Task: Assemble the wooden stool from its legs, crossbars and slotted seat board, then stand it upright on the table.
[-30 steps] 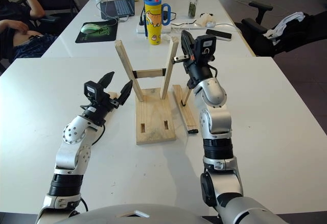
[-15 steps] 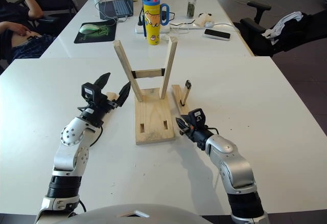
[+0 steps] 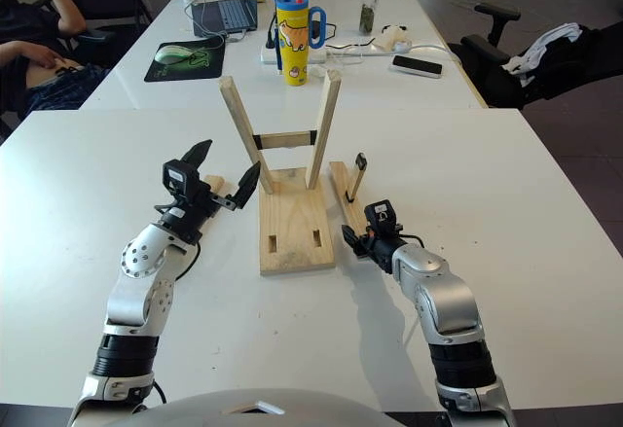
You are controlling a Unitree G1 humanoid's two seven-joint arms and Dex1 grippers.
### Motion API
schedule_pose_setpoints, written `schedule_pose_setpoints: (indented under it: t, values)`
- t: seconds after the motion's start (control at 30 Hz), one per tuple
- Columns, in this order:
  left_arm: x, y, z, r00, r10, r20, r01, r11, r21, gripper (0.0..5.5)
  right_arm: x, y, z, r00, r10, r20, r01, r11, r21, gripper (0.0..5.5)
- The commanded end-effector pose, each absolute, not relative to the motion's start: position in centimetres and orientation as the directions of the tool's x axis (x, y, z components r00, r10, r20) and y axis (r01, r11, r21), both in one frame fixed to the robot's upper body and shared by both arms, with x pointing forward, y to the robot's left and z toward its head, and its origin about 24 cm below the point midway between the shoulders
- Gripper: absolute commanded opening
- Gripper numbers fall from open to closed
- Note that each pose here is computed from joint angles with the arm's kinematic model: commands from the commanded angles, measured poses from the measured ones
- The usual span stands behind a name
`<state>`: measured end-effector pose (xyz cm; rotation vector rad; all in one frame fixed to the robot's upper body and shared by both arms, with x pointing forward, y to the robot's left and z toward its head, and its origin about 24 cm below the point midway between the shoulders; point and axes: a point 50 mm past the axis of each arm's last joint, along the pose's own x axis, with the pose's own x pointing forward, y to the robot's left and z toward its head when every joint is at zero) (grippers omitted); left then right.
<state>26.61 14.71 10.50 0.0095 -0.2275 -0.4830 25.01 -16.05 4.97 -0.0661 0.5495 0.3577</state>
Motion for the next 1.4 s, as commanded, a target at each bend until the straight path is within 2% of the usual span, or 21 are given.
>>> schedule_pose_setpoints:
  t: [0.03, 0.13, 0.3, 0.47, 0.73, 0.87, 0.97, 1.1, 1.17, 1.27, 1.4]
  values:
    - [26.9, 14.6, 10.6, 0.859, -0.468, 0.208, 0.464, 0.883, 0.07, 5.4, 26.0, -16.1, 5.0, 0.795, 0.278, -0.539, -0.324, 0.946, 0.009, 3.47]
    - [26.9, 14.7, 10.6, 0.861, -0.464, 0.208, 0.46, 0.885, 0.07, 5.4, 26.5, -15.7, 4.8, 0.786, 0.291, -0.546, -0.332, 0.943, 0.025, 3.47]
    - [26.9, 14.7, 10.6, 0.861, -0.462, 0.213, 0.46, 0.886, 0.064, 5.4, 26.6, -15.5, 4.5, 0.769, 0.314, -0.557, -0.346, 0.937, 0.051, 2.76]
    - [26.8, 14.7, 10.7, 0.852, -0.473, 0.224, 0.474, 0.879, 0.054, 4.69, 26.4, -15.9, 4.2, 0.768, 0.295, -0.568, -0.324, 0.945, 0.052, 2.08]
    - [26.7, 14.5, 10.5, 0.844, -0.501, 0.194, 0.496, 0.865, 0.074, 3.5, 26.5, -16.7, 4.0, 0.79, 0.261, -0.555, -0.278, 0.959, 0.056, 2.06]
    - [26.8, 14.5, 10.3, 0.846, -0.502, 0.179, 0.496, 0.865, 0.081, 3.48, 27.0, -17.7, 4.4, 0.825, 0.221, -0.519, -0.229, 0.972, 0.05, 2.06]
    - [27.2, 14.8, 10.5, 0.855, -0.488, 0.173, 0.486, 0.872, 0.061, 3.48, 28.2, -19.4, 6.5, 0.907, 0.157, -0.392, -0.146, 0.988, 0.058, 2.06]
    - [27.9, 15.1, 11.0, 0.866, -0.468, 0.174, 0.471, 0.882, 0.025, 3.48, 29.6, -20.9, 10.8, 0.983, 0.15, -0.11, -0.129, 0.976, 0.178, 2.06]
    - [28.1, 15.2, 11.3, 0.864, -0.471, 0.177, 0.478, 0.878, 0.001, 3.48, 30.0, -20.9, 13.1, 0.978, 0.205, 0.035, -0.207, 0.941, 0.269, 2.06]
    - [28.2, 15.3, 11.8, 0.85, -0.495, 0.178, 0.509, 0.86, -0.035, 3.48, 30.0, -20.1, 16.0, 0.912, 0.362, 0.194, -0.41, 0.831, 0.375, 2.06]
    - [28.3, 15.1, 12.5, 0.823, -0.534, 0.195, 0.559, 0.822, -0.107, 3.48, 29.2, -20.2, 18.8, 0.807, 0.5, 0.314, -0.59, 0.705, 0.395, 2.06]
